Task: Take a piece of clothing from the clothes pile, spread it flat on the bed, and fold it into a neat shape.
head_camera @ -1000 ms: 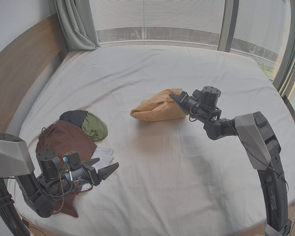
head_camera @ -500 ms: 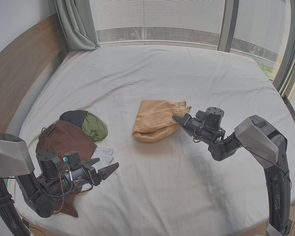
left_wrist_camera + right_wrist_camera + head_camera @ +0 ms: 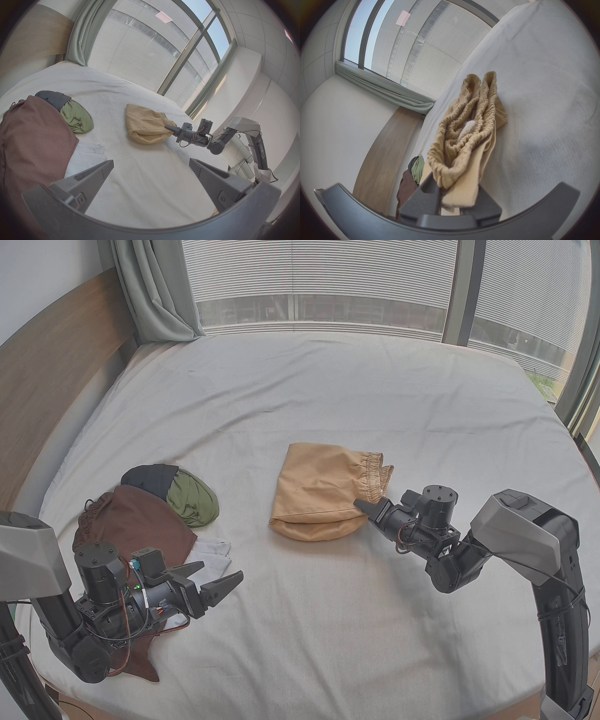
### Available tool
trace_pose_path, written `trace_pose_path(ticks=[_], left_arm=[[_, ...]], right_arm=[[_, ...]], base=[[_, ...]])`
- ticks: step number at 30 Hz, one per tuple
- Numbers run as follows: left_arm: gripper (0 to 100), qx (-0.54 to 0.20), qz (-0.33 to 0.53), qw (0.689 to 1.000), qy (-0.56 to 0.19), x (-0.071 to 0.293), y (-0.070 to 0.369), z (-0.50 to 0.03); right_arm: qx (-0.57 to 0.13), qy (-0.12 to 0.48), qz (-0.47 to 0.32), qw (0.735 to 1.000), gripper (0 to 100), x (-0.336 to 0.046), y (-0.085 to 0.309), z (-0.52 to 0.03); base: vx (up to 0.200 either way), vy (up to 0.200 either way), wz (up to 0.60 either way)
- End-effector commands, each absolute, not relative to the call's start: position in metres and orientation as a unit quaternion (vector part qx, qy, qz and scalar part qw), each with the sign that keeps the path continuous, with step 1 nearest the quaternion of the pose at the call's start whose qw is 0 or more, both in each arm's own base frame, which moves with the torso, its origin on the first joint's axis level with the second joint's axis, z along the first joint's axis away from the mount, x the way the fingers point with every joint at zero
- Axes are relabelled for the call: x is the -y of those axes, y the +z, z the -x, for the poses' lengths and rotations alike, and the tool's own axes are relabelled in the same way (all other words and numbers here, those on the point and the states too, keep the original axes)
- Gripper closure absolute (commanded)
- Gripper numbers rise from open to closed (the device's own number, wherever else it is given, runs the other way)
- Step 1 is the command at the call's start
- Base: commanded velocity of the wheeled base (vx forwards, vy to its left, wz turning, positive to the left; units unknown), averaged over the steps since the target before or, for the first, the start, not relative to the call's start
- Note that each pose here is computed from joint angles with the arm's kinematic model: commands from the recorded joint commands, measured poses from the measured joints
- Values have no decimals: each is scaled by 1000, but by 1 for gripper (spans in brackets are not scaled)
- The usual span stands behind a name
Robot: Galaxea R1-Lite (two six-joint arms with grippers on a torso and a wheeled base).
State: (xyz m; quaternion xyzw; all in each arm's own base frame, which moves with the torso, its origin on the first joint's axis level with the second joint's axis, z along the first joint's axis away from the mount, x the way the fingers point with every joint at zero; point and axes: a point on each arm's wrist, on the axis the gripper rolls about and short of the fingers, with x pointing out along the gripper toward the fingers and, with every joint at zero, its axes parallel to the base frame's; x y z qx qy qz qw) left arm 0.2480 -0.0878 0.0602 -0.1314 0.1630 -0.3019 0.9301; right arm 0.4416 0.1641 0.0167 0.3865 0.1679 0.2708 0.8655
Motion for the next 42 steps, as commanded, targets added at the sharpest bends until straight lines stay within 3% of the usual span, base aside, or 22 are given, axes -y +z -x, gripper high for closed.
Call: trace_pose_path(ticks=[1,3,4,16,29,34,42], left_arm=[[0,-165,131,930,-302,88,59,-248],[0,-165,131,930,-302,88,59,-248],[0,-165,131,930,-302,88,59,-248],[0,-165,132,930,-302,88,59,-248],[0,-164,132,930,-303,88,60,-249],[0,-164,132,930,-303,89,60,-249],[0,-164,132,930,-301,88,59,-249]], right_arm=[[-183,265,-385,865,100,-164,3,-438],[-181,266,-385,865,100,-164,3,-437],[-182,265,-385,865,0,-164,2,-437],[-182,253,-376,872,0,-145,4,-416],[-109,224,-380,891,0,-90,76,-412],[-99,239,-378,889,0,-95,88,-410],[-117,281,-374,876,0,-137,85,-411]], base=[[0,0,0],[0,0,0],[0,0,0],[0,0,0],[0,0,0],[0,0,0],[0,0,0]])
